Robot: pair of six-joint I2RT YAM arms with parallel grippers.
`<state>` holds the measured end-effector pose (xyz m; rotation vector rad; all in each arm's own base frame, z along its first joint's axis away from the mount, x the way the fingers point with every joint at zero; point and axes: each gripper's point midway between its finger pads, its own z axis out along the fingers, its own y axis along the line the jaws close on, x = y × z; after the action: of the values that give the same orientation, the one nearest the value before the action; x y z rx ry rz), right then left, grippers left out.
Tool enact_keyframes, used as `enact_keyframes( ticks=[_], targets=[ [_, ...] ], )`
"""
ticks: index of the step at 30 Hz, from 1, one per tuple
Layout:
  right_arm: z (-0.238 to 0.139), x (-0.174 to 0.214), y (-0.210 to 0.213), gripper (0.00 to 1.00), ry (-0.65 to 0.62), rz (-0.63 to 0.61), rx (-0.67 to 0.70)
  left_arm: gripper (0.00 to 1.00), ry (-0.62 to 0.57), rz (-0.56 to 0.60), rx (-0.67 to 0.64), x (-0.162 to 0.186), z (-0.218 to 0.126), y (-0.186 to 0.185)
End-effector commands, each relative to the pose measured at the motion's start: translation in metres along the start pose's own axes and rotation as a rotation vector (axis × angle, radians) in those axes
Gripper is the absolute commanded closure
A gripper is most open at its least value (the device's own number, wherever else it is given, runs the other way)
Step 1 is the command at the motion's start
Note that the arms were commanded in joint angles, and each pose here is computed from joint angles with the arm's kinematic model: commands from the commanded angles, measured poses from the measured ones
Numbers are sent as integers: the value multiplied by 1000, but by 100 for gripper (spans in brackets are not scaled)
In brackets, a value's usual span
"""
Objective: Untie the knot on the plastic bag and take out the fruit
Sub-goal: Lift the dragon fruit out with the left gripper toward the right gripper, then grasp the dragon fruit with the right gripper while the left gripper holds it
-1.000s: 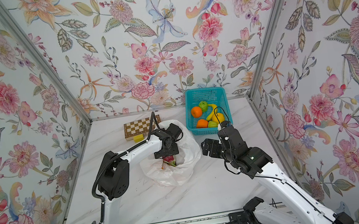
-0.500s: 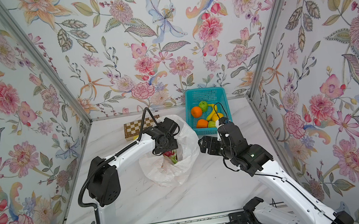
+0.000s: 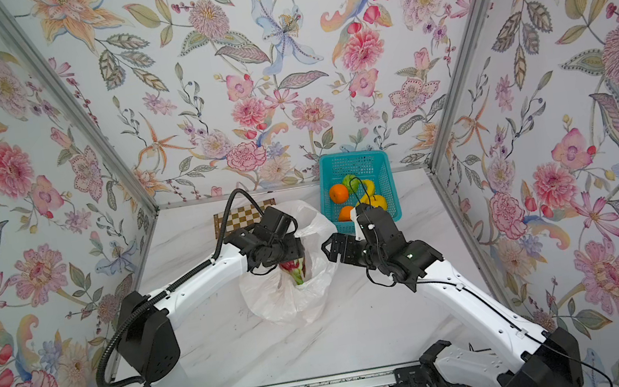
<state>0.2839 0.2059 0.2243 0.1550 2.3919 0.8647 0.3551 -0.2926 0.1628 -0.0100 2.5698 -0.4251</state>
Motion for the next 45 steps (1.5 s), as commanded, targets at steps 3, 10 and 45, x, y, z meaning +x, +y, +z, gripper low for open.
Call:
enact_keyframes(
  ticks=[3, 10, 45],
  targets=[
    [17, -7, -11, 10, 2, 76, 53, 47, -126, 49, 182, -28, -33, -30],
    [42, 0, -44, 13, 69, 166, 179, 47, -218, 144, 327, -34, -67, -45],
    [-87, -91, 94, 1, -207, 26, -352, 48, -794, 523, 706, -56, -199, -86]
  ],
)
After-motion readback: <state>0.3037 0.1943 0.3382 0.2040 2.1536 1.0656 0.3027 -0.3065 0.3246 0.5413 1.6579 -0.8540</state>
